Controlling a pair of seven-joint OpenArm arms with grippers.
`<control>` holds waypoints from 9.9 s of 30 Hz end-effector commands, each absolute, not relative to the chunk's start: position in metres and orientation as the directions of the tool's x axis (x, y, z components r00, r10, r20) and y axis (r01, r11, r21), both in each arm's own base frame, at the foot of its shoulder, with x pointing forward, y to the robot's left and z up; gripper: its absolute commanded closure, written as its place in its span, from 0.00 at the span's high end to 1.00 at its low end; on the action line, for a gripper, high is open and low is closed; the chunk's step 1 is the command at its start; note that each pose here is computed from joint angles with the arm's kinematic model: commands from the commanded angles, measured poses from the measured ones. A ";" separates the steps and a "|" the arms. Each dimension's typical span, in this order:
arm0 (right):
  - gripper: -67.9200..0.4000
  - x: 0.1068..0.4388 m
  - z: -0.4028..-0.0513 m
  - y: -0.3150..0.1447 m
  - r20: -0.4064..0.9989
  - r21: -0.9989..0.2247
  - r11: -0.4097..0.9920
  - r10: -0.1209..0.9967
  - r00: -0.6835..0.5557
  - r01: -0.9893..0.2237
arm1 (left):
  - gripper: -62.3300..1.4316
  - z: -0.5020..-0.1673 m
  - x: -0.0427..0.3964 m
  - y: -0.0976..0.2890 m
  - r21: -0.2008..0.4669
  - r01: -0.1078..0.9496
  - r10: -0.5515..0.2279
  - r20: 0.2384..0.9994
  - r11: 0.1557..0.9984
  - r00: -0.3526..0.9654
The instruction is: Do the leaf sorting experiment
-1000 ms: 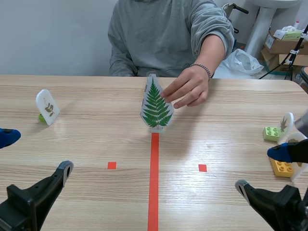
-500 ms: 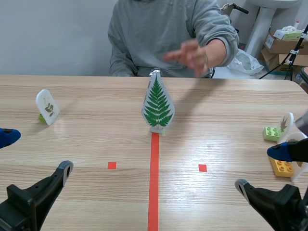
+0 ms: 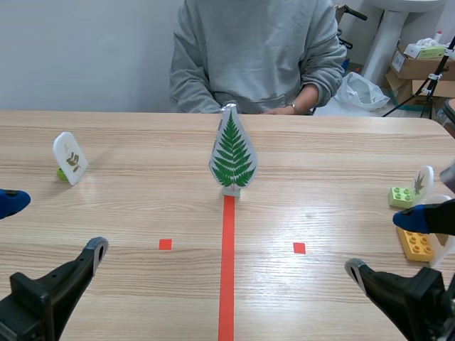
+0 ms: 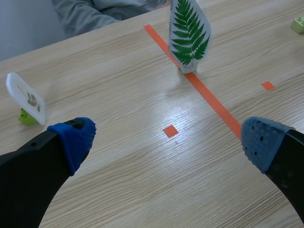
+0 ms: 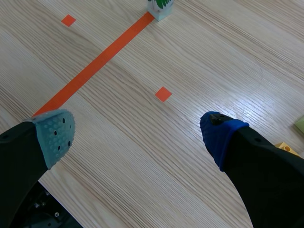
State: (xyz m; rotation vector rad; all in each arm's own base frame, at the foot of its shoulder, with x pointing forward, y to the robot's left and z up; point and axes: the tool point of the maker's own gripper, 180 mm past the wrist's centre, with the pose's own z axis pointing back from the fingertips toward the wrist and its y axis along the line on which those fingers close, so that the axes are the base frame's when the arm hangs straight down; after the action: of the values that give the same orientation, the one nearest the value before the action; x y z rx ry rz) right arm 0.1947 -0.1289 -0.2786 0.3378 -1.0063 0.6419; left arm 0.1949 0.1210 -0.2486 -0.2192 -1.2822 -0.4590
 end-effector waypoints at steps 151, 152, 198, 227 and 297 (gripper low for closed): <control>0.79 0.197 -0.272 -0.127 0.873 -0.038 0.763 0.340 0.349 -0.646 | 0.17 -0.341 0.403 -0.068 0.113 0.820 -0.393 0.908 0.561 0.144; 0.79 0.197 -0.272 -0.127 0.873 -0.038 0.763 0.340 0.349 -0.646 | 0.16 -0.341 0.403 -0.068 0.113 0.820 -0.392 0.909 0.561 0.144; 0.79 0.197 -0.272 -0.127 0.874 -0.038 0.762 0.340 0.349 -0.646 | 0.10 -0.292 0.355 0.201 0.049 0.240 -0.119 0.950 0.969 0.288; 0.79 0.197 -0.272 -0.127 0.873 -0.038 0.762 0.340 0.349 -0.646 | 0.36 -0.342 0.399 0.275 0.128 0.023 -0.127 0.908 0.991 0.400; 0.79 0.202 -0.279 -0.140 0.894 -0.066 0.762 0.332 0.302 -0.644 | 1.00 -0.244 0.188 0.128 -0.018 0.529 -0.155 0.947 0.848 0.280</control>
State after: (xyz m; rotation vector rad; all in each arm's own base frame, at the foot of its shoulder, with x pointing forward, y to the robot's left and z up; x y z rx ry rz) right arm 0.1966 -0.1439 -0.2907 0.3219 -1.0450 0.6498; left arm 0.1888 0.1311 -0.2476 -0.3414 -1.1930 -0.4817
